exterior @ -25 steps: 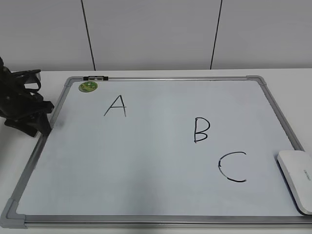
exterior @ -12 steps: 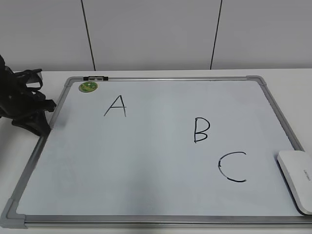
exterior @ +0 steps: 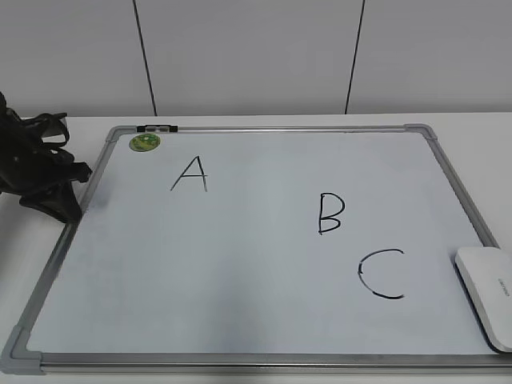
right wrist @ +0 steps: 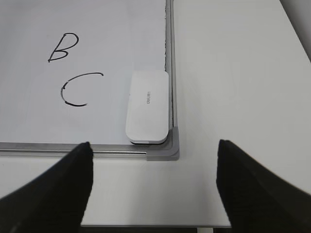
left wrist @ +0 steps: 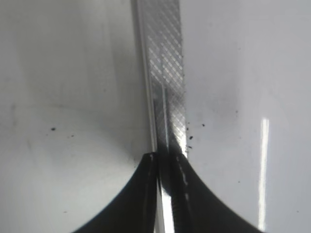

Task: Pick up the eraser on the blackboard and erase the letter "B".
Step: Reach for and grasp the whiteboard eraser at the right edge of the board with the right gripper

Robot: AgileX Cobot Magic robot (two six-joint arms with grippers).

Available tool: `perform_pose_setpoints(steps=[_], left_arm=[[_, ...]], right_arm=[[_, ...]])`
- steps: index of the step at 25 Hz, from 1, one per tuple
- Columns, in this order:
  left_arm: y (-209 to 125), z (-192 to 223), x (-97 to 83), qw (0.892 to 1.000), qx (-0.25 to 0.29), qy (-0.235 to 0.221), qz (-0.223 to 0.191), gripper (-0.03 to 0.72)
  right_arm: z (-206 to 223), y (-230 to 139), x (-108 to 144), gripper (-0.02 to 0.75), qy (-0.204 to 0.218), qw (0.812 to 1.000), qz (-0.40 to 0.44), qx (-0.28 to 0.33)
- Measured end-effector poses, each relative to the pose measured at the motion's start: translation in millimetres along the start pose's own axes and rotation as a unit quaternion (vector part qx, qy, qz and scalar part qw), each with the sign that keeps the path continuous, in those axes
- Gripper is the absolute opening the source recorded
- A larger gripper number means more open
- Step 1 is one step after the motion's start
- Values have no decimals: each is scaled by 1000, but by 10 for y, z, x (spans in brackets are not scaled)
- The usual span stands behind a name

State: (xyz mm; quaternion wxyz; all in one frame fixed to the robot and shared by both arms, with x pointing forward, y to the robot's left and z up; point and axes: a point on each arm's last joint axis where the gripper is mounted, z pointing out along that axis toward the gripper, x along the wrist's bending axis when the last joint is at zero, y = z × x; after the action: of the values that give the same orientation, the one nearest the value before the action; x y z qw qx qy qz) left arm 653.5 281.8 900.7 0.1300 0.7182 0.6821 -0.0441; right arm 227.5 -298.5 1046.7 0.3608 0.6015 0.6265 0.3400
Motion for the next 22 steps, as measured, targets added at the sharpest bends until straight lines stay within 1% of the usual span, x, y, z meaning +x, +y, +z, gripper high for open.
perform_pose_setpoints(steps=[5,6,8,10,12,14,16,18,22], left_arm=[[-1,0,0,1000,1,0,0,34],[-1,0,0,1000,1,0,0,34],[-1,0,0,1000,1,0,0,34],[2,-3,-1,1000,0,0,0,34],[2,-3,-1,1000,0,0,0,34],[3,-3,-2,1000,0,-1,0,34],[3,-3,-2,1000,0,-1,0,34],[3,-3,-2,1000,0,-1,0,34],[2,-3,-2,1000,0,-1,0,34]], right_arm=[[-8,273,-8,587,4,1000,1,19],[63,385,-12,587,6,999,1,43],[210,489,-18,587,7,997,1,76],[320,560,-21,587,8,996,1,86],[457,653,-33,608,4,996,-2,86],[608,754,-25,651,11,997,4,79],[722,807,-14,666,18,996,12,82],[862,839,2,673,27,994,22,100],[1125,826,13,674,34,986,29,161]])
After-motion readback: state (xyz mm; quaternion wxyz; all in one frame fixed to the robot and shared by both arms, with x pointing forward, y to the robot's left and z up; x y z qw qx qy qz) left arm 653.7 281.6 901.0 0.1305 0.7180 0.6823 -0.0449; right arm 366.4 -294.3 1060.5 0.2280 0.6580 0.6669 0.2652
